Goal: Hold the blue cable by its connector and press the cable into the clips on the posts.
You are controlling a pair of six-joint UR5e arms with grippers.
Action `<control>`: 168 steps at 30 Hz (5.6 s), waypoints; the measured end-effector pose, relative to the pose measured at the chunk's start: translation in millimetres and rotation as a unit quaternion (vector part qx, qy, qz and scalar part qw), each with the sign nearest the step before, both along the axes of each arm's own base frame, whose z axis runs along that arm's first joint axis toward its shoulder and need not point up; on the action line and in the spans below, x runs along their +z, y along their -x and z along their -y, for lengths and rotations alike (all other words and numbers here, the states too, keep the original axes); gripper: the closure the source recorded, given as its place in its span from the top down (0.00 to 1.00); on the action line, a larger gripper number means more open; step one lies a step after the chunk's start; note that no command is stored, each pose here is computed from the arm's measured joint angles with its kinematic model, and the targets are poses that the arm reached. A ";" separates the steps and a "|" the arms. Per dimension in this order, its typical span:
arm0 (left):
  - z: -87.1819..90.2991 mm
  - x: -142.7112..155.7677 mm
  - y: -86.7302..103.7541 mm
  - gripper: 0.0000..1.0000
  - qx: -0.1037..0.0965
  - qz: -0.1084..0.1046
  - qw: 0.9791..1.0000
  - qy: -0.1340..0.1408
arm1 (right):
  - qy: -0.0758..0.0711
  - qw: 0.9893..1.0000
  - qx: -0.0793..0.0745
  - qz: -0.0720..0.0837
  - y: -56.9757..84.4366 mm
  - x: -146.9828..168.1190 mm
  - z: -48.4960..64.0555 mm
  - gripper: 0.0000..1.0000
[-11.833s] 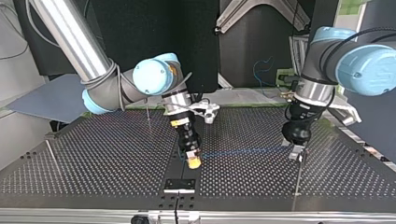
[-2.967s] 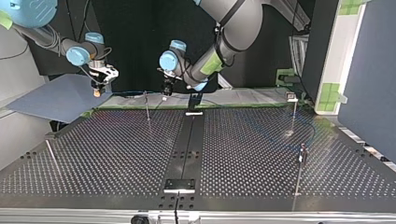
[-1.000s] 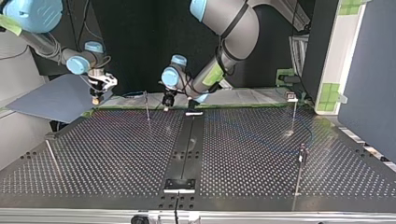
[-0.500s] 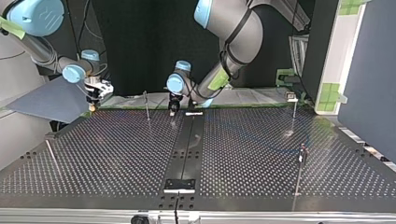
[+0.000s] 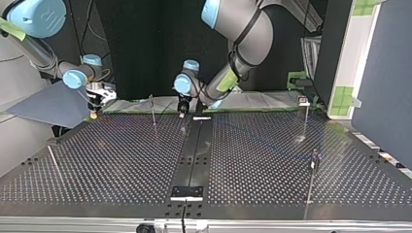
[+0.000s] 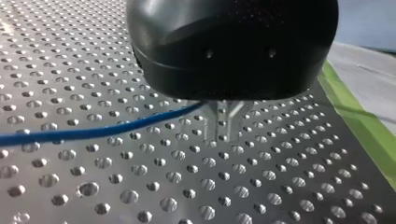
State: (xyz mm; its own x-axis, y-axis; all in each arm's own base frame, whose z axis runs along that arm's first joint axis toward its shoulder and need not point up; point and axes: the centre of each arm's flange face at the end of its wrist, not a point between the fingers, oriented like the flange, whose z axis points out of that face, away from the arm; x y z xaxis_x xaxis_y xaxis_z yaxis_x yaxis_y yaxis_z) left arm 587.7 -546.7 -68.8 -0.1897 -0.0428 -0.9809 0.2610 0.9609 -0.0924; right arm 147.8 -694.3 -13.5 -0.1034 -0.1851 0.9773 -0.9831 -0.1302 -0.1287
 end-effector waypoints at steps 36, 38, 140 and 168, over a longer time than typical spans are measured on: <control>66.1 33.5 88.3 1.00 -0.136 -0.016 0.990 -0.043 | -0.014 1.000 0.024 0.001 -18.4 -3.0 -7.6 0.00; 67.2 35.8 90.1 1.00 -0.137 -0.014 0.990 -0.040 | -0.014 1.000 0.025 0.001 -19.1 -3.2 -7.9 0.00; 48.4 111.4 132.8 1.00 -0.134 0.017 0.991 0.019 | -0.017 0.999 0.038 0.002 -38.3 -4.7 -13.4 0.00; -18.4 195.4 183.6 1.00 -0.107 -0.008 0.994 0.028 | -0.025 0.998 0.050 0.004 -44.0 -5.3 -16.8 0.00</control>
